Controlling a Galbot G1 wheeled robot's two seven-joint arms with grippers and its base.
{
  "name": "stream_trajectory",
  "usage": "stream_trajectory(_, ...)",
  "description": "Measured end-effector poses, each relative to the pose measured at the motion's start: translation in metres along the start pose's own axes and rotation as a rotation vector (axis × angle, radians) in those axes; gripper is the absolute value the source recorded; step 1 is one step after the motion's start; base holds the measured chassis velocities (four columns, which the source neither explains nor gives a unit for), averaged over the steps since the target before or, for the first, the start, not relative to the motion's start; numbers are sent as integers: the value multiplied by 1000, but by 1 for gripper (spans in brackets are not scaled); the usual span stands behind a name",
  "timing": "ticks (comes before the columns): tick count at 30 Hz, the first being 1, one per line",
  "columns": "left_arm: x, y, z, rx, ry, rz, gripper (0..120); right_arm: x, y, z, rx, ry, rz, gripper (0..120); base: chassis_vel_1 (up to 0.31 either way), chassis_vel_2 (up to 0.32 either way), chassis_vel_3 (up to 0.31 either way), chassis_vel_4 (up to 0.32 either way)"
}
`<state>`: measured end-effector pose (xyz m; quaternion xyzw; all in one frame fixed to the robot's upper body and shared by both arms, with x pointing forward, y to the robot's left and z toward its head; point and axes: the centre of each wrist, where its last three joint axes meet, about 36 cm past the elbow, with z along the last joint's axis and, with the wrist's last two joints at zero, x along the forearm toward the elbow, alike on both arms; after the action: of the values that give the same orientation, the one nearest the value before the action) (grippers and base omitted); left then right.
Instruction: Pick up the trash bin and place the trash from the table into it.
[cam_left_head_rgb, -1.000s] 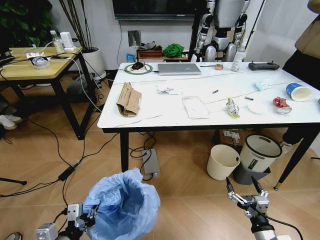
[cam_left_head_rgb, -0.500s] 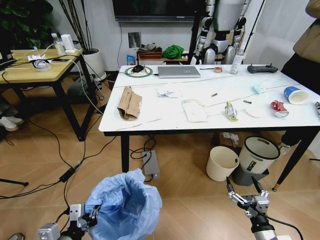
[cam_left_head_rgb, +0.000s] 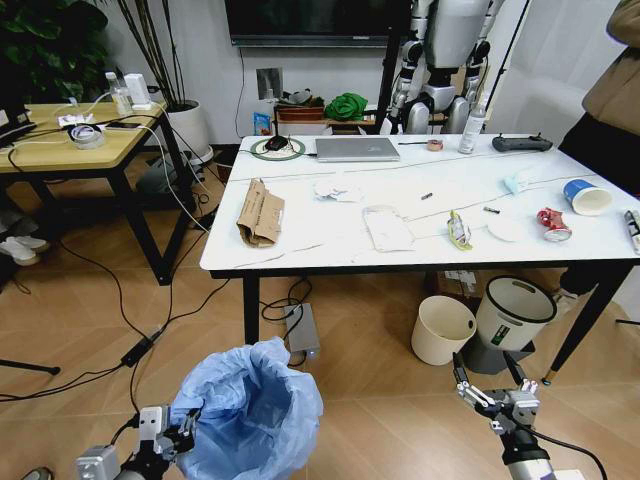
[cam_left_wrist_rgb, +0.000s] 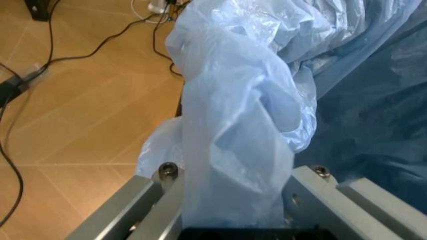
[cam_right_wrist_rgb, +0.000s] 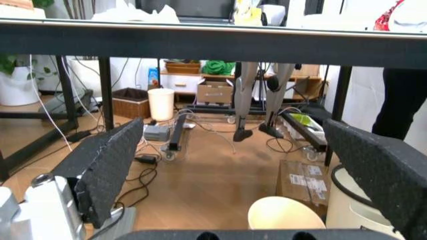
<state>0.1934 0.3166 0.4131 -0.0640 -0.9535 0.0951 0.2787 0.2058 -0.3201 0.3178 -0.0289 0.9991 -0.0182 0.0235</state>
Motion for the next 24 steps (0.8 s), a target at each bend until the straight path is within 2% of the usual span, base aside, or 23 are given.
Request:
stream_trajectory(2, 0, 0, 0, -12, -5, 0, 0, 0, 0, 0, 0, 0, 0, 100, 0, 0, 0, 0)
stream_trajectory(5, -1, 7, -1, -111, -39, -14, 0, 0, 0, 0, 0, 0, 0, 100, 0, 0, 0, 0)
stream_trajectory(12, -2, 14, -1, -241, -86, -21, 0, 1, 0, 0, -1, 1, -1, 100, 0, 0, 0, 0)
stream_trajectory(24, -2, 13, 2, -237, -83, -12, 0, 1, 0, -1, -1, 1, -2, 100, 0, 0, 0, 0)
